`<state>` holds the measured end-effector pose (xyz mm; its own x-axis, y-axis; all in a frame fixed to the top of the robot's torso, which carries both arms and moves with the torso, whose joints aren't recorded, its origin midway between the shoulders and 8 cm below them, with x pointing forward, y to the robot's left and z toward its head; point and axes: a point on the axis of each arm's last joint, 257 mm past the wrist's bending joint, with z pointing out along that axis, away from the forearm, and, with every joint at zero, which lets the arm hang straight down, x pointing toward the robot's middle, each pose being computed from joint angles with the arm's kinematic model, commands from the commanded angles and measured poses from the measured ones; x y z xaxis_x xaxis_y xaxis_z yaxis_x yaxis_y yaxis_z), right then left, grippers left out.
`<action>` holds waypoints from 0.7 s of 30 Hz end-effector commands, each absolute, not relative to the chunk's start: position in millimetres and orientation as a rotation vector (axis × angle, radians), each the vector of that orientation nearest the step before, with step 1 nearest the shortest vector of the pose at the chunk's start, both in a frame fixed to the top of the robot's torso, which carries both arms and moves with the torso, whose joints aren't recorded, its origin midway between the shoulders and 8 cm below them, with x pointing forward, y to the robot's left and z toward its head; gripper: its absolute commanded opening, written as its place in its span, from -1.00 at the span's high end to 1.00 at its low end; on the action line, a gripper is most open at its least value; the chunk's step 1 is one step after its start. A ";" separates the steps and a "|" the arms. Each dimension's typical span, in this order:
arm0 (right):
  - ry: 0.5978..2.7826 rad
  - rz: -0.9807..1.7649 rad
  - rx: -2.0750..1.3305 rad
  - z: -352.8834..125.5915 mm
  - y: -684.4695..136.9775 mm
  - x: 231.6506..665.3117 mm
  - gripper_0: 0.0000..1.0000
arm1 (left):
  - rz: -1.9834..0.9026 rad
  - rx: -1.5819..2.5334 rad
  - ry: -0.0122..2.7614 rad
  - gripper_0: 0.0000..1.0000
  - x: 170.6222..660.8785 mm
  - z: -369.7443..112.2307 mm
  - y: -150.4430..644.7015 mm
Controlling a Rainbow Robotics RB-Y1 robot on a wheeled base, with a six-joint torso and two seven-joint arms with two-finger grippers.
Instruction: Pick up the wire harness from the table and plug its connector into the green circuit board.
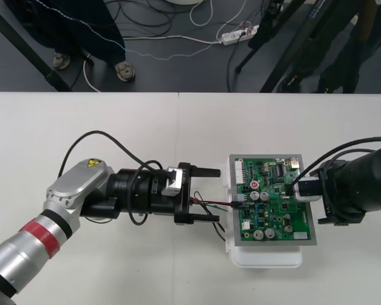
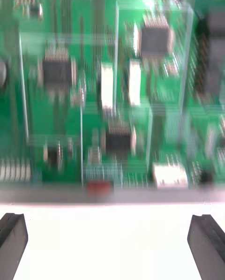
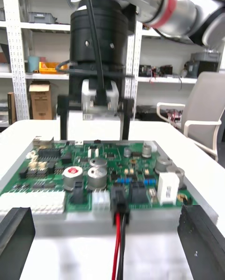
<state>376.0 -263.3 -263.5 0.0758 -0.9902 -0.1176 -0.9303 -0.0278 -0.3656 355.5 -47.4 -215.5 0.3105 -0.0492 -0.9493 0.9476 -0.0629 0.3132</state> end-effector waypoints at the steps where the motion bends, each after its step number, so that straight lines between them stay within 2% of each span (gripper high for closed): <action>1: 1.979 -0.284 -1.958 -231.8 -311.1 370.6 -1.00 | -0.941 1.433 0.820 -0.80 351.1 -205.8 -17.4; 15: 1.882 -0.034 -1.767 -159.3 -294.5 362.0 -1.00 | -0.740 1.511 0.834 -0.80 389.1 -154.5 69.4; 21: 1.768 0.261 -1.634 -113.9 -259.3 346.4 -1.00 | -0.700 1.527 0.888 -0.80 399.0 -117.8 100.9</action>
<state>348.1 -257.3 -145.1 0.0646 -0.8445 -0.5316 -0.9390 0.1289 -0.3189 402.1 75.1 -149.9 0.5525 0.1276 -0.8237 0.8318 -0.0205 0.5548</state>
